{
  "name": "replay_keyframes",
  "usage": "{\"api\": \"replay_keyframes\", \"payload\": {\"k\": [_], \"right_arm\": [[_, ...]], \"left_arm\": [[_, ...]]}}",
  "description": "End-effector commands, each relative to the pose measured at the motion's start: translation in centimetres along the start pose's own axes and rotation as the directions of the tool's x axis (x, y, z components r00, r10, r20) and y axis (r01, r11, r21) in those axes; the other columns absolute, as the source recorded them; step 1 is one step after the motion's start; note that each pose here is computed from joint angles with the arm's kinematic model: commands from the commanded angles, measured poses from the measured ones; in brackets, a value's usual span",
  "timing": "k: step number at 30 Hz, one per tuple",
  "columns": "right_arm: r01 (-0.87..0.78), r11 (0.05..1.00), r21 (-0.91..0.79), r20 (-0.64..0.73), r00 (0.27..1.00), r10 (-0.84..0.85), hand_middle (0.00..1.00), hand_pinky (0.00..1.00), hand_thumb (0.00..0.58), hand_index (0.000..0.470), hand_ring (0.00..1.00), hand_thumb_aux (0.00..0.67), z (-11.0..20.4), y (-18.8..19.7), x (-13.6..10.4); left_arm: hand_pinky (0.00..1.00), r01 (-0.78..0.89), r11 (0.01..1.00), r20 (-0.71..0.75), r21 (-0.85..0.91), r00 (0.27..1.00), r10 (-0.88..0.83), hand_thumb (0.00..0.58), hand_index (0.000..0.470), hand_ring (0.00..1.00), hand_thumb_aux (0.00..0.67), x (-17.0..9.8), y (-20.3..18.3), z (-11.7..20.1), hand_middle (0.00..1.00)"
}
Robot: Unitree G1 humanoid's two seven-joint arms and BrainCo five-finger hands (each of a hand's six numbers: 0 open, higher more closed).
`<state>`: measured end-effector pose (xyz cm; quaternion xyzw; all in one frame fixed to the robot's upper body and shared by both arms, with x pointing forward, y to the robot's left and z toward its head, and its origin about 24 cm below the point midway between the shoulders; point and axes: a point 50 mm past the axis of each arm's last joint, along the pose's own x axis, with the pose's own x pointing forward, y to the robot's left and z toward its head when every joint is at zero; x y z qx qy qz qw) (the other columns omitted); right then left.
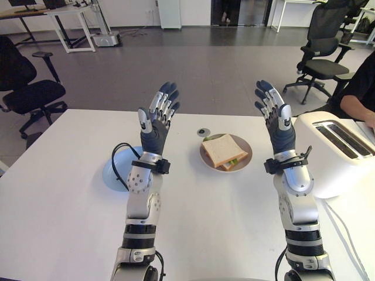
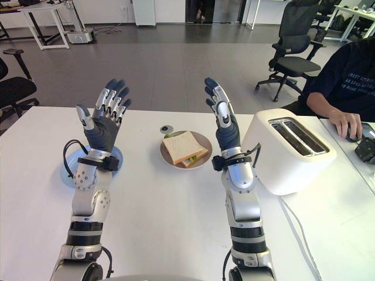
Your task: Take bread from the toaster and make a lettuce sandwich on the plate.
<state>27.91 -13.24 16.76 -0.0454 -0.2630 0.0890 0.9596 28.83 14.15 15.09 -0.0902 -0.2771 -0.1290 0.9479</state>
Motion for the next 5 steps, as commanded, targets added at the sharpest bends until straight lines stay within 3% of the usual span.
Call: {"api": "replay_keyframes", "payload": {"k": [1, 5], "right_arm": [[0.033, 0.999, 0.012, -0.001, 0.999, -0.033, 0.0, 0.0, 0.0, 0.0, 0.0, 0.0, -0.1, -0.45, 0.09], [0.051, 0.999, 0.01, 0.013, 0.999, -0.051, 0.0, 0.0, 0.0, 0.0, 0.0, 0.0, 0.05, -0.72, 0.16]], "left_arm": [[0.0, 0.004, 1.0, -0.007, 0.008, 1.0, -0.004, 0.0, 0.0, 0.0, 0.0, -0.07, -0.14, -0.13, 0.0], [0.0, 0.006, 1.0, -0.009, 0.009, 1.0, -0.006, 0.0, 0.0, 0.0, 0.0, -0.07, -0.14, -0.17, 0.0]]}}
